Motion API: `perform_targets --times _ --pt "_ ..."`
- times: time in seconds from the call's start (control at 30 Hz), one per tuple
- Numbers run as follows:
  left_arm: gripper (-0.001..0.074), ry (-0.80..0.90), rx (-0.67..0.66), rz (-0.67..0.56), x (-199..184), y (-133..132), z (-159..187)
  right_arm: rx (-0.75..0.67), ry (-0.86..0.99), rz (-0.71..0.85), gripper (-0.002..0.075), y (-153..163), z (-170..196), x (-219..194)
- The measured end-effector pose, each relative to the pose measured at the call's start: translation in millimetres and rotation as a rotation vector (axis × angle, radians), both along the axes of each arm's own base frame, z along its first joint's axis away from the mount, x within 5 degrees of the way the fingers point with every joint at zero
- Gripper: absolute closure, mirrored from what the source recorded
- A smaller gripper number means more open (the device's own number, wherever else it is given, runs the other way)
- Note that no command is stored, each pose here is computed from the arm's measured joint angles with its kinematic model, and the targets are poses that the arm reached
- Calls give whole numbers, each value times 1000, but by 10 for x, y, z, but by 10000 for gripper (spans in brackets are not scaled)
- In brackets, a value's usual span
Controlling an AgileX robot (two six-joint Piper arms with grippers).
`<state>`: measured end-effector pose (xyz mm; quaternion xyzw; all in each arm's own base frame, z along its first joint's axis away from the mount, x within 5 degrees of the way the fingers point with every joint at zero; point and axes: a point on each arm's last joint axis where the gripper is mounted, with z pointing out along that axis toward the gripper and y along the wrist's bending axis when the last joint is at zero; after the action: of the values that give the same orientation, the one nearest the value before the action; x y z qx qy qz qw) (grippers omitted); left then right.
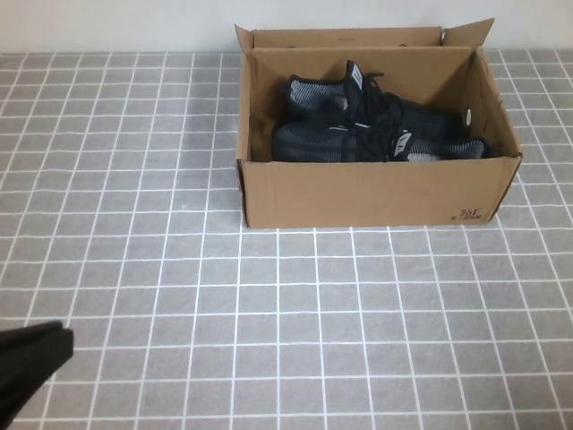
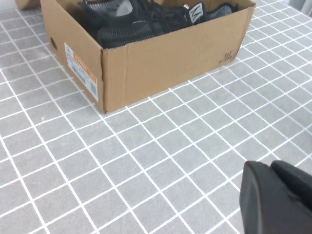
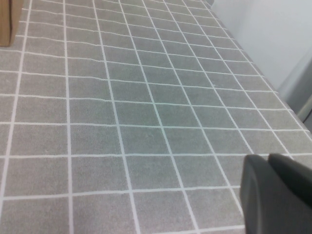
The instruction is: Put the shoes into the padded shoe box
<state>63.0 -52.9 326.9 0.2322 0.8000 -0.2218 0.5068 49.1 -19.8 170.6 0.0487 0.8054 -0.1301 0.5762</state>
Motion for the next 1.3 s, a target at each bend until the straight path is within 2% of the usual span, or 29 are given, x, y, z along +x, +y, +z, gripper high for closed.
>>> perform_targets --times 0.5,0.63,0.73,0.9,1.3 --pt "736 -8 50 4 -46 52 -32 0 0 0 734 0 0 0" --pt "736 -114 47 44 34 61 -68 0 0 0 734 0 0 0" --pt "736 -261 -31 81 62 76 -141 0 0 0 734 0 0 0" --pt "736 -504 -130 151 37 154 -403 0 0 0 734 0 0 0" --pt "736 -436 -68 403 -53 376 -1233 0 0 0 734 0 0 0"
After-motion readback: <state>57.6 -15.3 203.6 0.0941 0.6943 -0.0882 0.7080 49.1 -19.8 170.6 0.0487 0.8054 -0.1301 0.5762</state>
